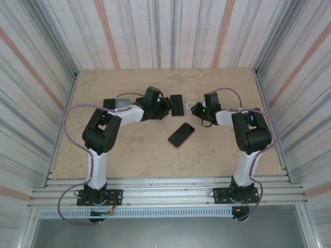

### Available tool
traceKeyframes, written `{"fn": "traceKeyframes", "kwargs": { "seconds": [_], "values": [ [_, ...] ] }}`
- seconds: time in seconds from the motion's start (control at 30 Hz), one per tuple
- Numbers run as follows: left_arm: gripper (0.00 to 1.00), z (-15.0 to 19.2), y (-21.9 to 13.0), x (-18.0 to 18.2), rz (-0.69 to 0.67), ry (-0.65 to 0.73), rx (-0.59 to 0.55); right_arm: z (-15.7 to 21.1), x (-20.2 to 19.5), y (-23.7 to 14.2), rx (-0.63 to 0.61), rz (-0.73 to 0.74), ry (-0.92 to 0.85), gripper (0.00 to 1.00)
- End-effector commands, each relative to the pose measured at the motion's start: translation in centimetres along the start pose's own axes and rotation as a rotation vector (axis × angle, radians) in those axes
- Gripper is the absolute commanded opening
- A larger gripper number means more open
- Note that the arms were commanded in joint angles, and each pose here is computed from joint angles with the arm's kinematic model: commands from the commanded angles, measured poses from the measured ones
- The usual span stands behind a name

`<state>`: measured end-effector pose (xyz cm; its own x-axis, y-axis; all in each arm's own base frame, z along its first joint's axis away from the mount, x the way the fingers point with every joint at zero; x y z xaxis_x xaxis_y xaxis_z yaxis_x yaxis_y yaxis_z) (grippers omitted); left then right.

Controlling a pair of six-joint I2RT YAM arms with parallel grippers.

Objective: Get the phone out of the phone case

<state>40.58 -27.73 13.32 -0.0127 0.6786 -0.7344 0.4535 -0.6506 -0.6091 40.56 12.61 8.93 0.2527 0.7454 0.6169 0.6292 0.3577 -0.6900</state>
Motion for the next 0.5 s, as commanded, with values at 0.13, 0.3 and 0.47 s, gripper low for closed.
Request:
{"fn": "traceKeyframes", "kwargs": {
  "seconds": [0.13,0.3,0.47],
  "values": [
    [0.71,-0.5,-5.6,-4.1,0.074,0.270,0.007,-1.6,0.9,-2.6,-0.040,0.099,-0.174,0.57],
    [0.75,0.3,-8.7,-4.6,0.035,0.475,0.029,-1.8,1.5,-4.4,-0.023,0.115,-0.239,0.66],
    [0.79,1.6,-11.1,-4.5,0.023,0.640,0.056,-0.9,1.8,-7.2,0.000,0.081,-0.260,0.78]
  ]
}}
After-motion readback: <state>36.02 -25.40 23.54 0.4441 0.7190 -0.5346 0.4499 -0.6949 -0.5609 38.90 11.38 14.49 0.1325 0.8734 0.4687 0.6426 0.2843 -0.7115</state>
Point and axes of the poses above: each hand's point on the last joint's axis, 136 mm out from that joint toward the fingers, its own y axis out along the fingers, its own x axis along the line the jaws close on, z = x × y, the point moved 8 cm from there along -y, back along the fingers, and after that the axes turned 10 degrees about y, right-handed, at the moved point
